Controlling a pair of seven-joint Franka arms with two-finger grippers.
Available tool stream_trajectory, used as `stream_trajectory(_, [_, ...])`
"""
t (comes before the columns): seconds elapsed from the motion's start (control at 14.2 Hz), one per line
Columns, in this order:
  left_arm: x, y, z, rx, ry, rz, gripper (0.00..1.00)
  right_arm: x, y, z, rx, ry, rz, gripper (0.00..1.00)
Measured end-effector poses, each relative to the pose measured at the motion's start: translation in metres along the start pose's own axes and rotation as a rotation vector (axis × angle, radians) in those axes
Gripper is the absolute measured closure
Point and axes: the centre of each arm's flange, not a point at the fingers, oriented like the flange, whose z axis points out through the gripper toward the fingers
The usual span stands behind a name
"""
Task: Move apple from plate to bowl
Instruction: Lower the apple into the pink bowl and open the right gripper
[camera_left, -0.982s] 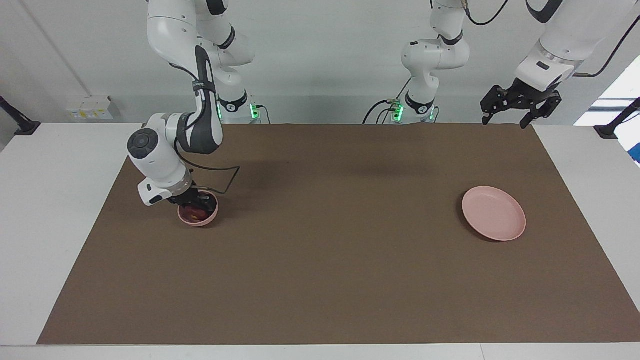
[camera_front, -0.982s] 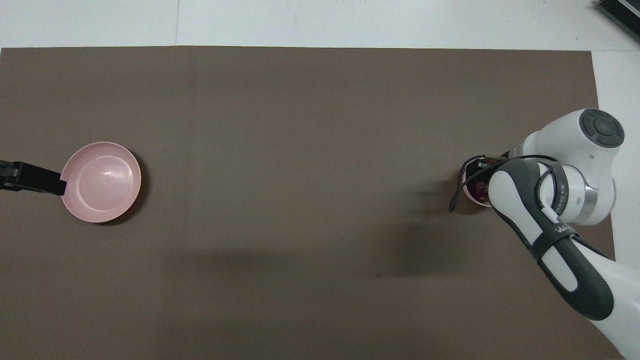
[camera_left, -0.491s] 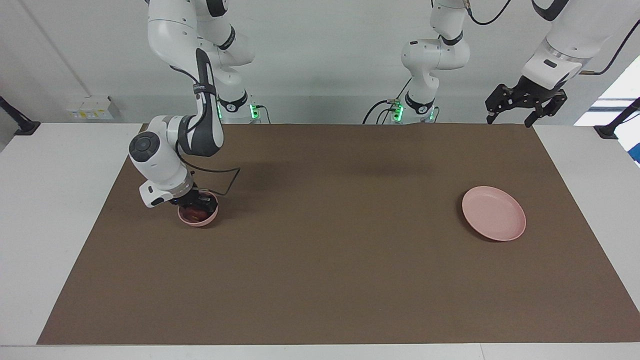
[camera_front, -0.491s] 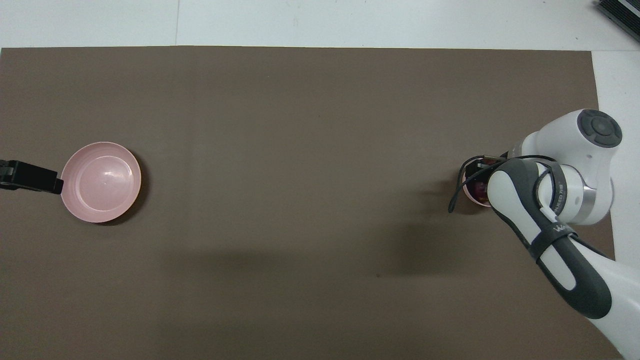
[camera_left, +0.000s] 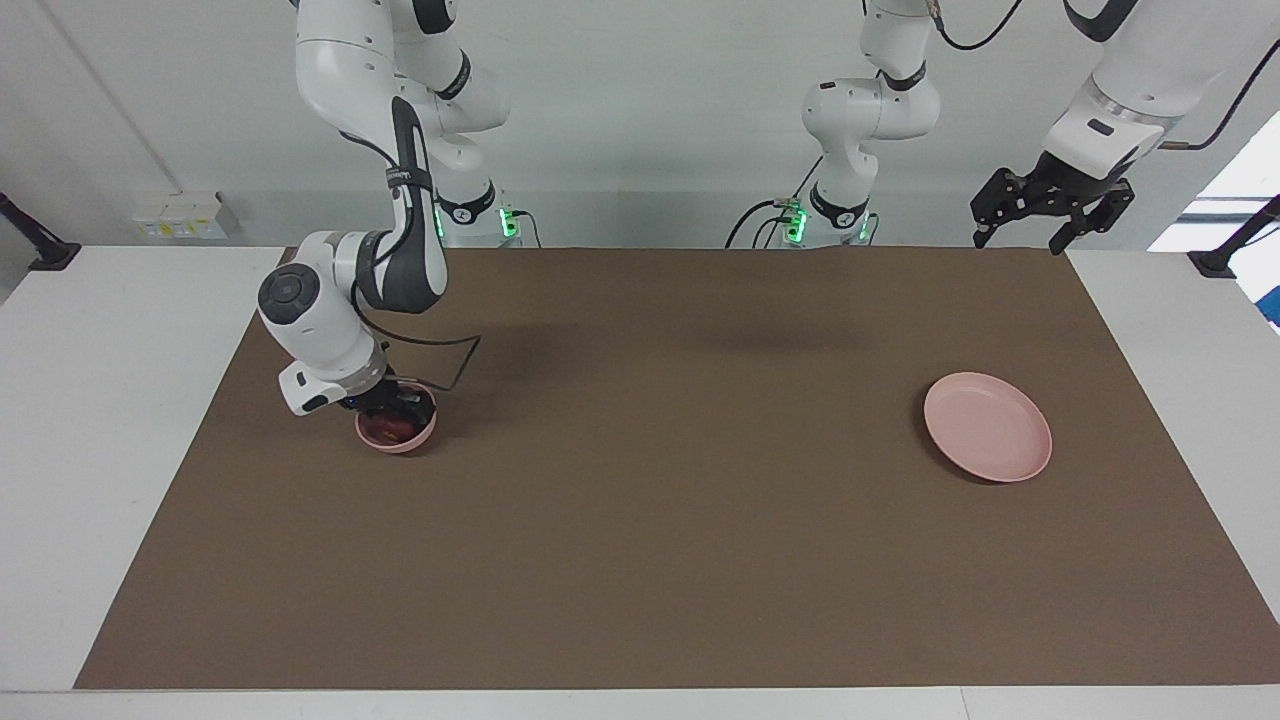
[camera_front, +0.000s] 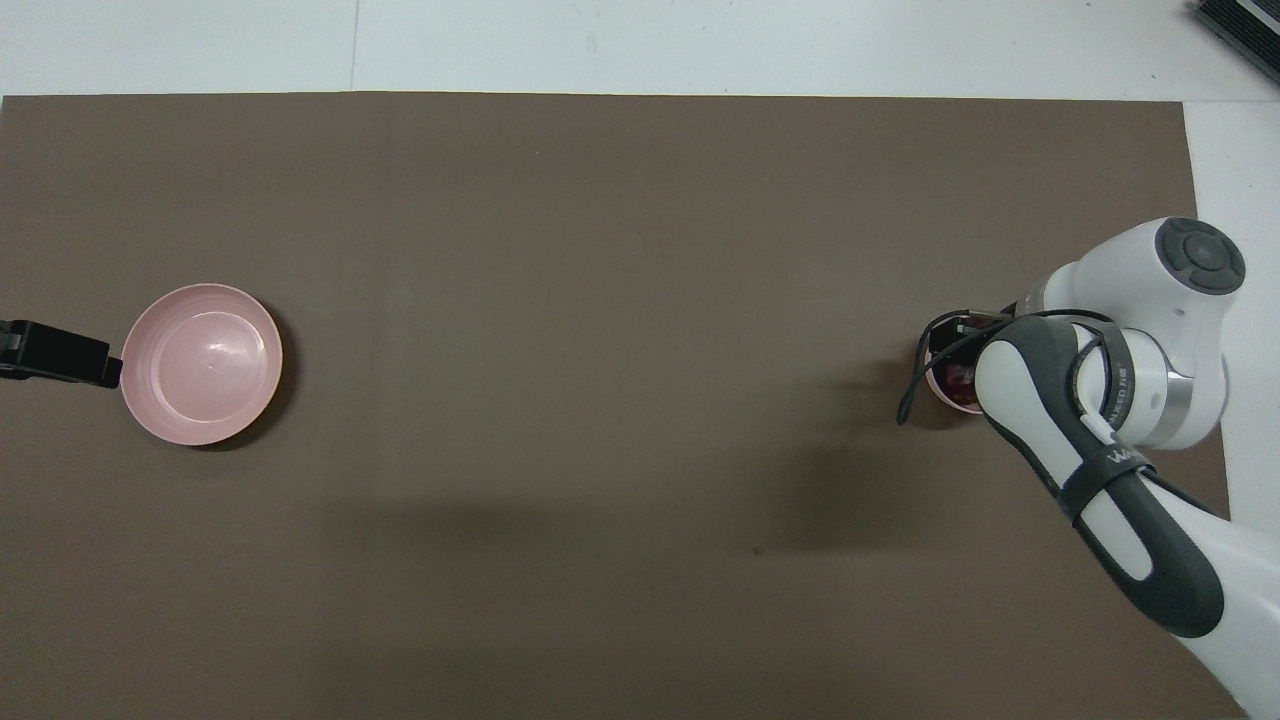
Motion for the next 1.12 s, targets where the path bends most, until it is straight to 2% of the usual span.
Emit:
stream_trajectory(0.49, [0.0,0.0,0.0,0.0,0.0,0.0,0.0,0.006,-0.002,-0.014,0.005,0.021,-0.004,0.0])
stream_trajectory(0.77, [0.0,0.002,0.0,0.0,0.0,0.003,0.0,0.006,-0.005,-0.079,-0.007,0.051,-0.054,0.0])
stream_trajectory(0.91, [0.001,0.005,0.0,0.0,0.0,0.009,0.0,-0.003,-0.004,-0.117,-0.034,0.089,-0.082,0.0])
stream_trajectory(1.12, [0.001,0.009,-0.001,0.001,0.001,0.016,0.0,-0.023,-0.003,-0.166,-0.026,0.116,-0.101,0.0])
